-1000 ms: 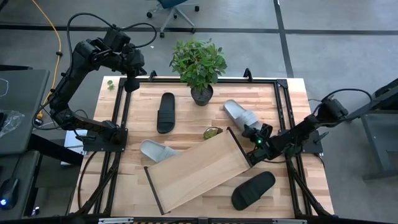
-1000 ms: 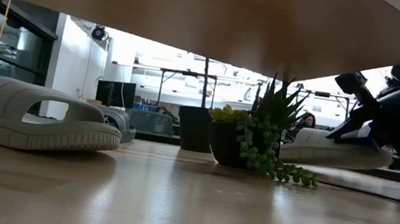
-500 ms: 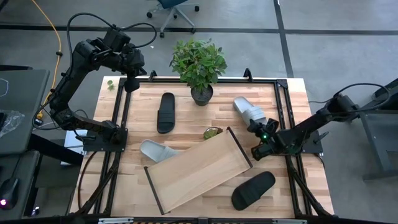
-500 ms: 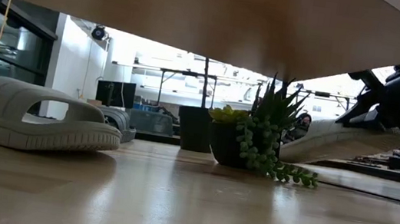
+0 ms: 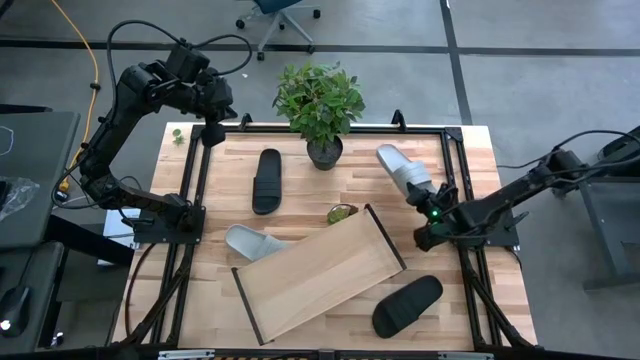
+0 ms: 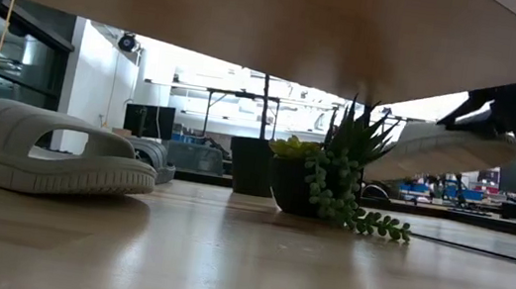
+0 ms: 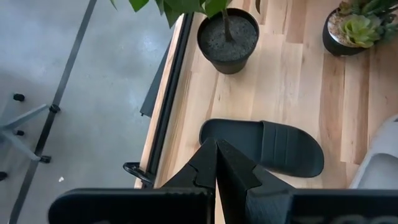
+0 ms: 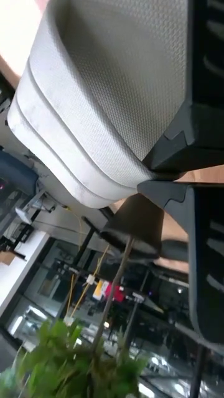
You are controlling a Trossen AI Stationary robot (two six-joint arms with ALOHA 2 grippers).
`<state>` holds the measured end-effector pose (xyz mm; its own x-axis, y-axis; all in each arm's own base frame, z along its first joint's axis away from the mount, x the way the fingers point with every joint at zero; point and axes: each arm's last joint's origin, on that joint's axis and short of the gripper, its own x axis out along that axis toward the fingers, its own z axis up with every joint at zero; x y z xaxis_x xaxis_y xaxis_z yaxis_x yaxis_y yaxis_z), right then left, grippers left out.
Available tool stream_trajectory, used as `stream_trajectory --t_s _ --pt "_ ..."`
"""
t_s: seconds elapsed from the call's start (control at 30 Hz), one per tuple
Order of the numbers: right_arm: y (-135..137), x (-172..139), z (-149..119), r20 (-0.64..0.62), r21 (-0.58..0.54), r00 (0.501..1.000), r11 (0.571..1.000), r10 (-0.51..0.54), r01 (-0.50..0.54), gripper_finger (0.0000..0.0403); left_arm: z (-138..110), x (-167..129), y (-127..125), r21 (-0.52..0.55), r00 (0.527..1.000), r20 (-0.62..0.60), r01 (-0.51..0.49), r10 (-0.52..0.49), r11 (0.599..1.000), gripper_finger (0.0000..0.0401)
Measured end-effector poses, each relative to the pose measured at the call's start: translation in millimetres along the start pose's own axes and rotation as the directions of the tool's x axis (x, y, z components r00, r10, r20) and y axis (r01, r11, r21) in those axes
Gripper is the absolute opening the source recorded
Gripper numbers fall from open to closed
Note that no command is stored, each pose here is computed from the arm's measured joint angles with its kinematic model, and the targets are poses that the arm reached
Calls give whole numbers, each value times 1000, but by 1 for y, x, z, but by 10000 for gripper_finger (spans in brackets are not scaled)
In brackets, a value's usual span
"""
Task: Pick and place slides into the shelf
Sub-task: Put the right gray slipper on the shelf
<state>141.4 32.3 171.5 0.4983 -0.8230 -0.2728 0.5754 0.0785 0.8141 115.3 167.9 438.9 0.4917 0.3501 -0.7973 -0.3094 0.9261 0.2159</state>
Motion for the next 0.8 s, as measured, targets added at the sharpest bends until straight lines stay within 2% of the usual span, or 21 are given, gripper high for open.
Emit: stream_trajectory --t_s 0.33,0.8 --pt "15 -11 31 -16 8 996 996 87 -87 0 1 0 1 3 1000 11 -9 9 1000 1" --pt "42 -20 72 34 -28 975 976 218 -217 0 1 0 1 3 1000 11 -9 9 1000 1"
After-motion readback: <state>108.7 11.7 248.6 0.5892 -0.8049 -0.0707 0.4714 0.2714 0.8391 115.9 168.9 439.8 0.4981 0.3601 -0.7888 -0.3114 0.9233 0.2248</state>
